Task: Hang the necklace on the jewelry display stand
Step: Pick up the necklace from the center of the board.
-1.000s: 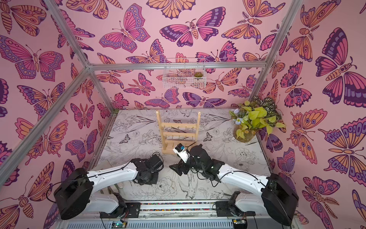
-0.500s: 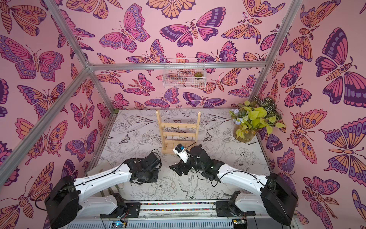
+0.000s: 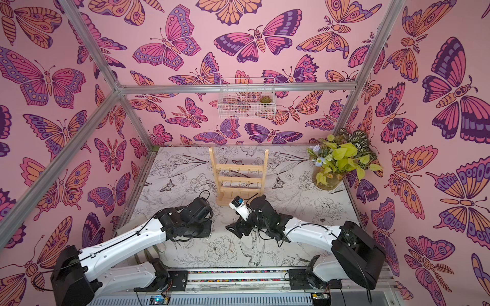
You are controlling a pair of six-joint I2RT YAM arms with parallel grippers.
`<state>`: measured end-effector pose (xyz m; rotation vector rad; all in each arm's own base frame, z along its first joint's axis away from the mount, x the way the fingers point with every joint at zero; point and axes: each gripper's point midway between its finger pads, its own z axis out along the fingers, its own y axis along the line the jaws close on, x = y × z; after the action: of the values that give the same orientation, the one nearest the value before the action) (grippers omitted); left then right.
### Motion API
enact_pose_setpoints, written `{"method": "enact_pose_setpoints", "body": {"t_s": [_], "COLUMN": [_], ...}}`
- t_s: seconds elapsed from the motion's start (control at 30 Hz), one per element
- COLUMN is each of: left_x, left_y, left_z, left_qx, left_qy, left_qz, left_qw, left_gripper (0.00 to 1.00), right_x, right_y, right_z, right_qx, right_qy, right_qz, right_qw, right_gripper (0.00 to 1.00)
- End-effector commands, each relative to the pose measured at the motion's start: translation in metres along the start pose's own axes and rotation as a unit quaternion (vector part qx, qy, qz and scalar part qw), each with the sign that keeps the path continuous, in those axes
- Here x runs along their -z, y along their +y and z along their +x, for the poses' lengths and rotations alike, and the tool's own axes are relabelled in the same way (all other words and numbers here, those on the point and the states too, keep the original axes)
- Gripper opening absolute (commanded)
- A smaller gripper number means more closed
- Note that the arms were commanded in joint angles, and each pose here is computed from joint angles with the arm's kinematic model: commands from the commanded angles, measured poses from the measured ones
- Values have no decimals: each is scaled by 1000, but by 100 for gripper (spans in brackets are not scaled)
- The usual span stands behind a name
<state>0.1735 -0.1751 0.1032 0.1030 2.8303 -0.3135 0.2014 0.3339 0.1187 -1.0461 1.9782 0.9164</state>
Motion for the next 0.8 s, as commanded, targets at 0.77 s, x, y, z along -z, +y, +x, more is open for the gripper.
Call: {"method": "enact_pose_setpoints", "body": {"t_s": [0.77], "left_x": [51], "left_y": [-14], "left_z": [-29], "left_qx": [-17], "left_qy": [-53], "left_qz": [20], "left_qw": [998], "left_gripper": [0], "right_x": [-45], "right_y": [39], "right_z": [-26], "right_qx": [75], "right_qy": [-56], "right_qz": [-89], "right_qw": [992], "right_gripper": [90]}}
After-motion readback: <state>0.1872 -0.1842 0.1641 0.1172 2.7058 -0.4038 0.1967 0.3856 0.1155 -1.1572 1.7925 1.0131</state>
